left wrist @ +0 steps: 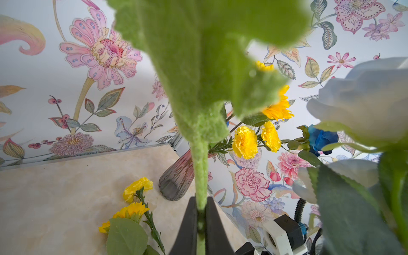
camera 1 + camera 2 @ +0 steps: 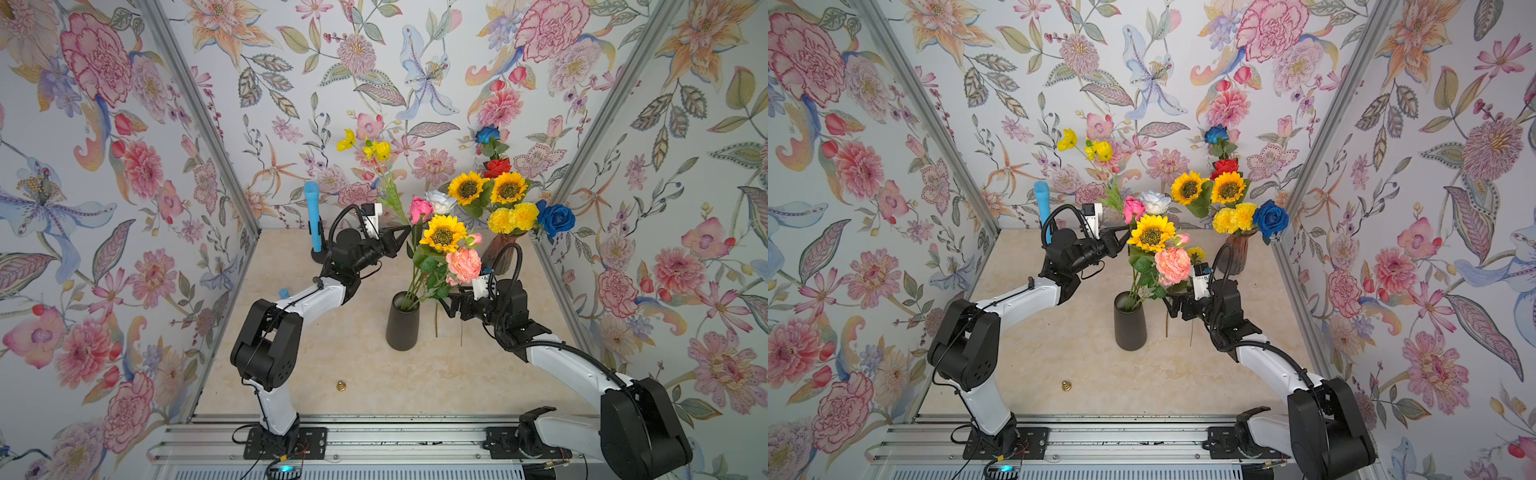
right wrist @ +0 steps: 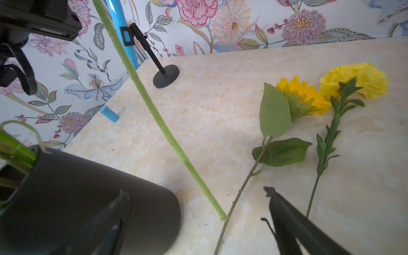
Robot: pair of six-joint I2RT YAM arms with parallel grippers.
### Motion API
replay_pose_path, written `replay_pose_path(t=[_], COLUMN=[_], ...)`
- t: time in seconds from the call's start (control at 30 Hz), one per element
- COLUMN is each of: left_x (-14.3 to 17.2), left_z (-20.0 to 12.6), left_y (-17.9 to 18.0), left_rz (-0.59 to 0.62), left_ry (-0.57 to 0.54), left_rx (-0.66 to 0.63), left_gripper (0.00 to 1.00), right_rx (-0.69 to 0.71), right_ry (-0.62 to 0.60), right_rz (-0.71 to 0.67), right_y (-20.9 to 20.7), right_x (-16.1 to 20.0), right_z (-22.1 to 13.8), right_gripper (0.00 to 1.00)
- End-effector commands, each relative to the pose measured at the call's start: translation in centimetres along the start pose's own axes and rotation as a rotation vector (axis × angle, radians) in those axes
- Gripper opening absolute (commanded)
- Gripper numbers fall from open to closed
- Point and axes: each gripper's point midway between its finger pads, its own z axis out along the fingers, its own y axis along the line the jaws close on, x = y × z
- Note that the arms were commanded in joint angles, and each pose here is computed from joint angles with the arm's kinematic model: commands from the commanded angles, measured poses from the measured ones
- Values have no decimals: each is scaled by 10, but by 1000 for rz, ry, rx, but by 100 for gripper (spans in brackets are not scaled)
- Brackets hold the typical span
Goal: Pick out yellow flowers from the vase
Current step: Place the flower at the center of the board.
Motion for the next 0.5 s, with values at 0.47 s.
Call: replay_pose_path(t=[0.47], left_x=[19], left_z=[21], left_y=[-26], left_rz=[-41], left_ry=[38], left_rx=[96], left_gripper=[0], right_rx=[-24], right_ry=[22], right_rz=[-4], right_y=[3], right_x=[4], right_z=[28], right_gripper=[74])
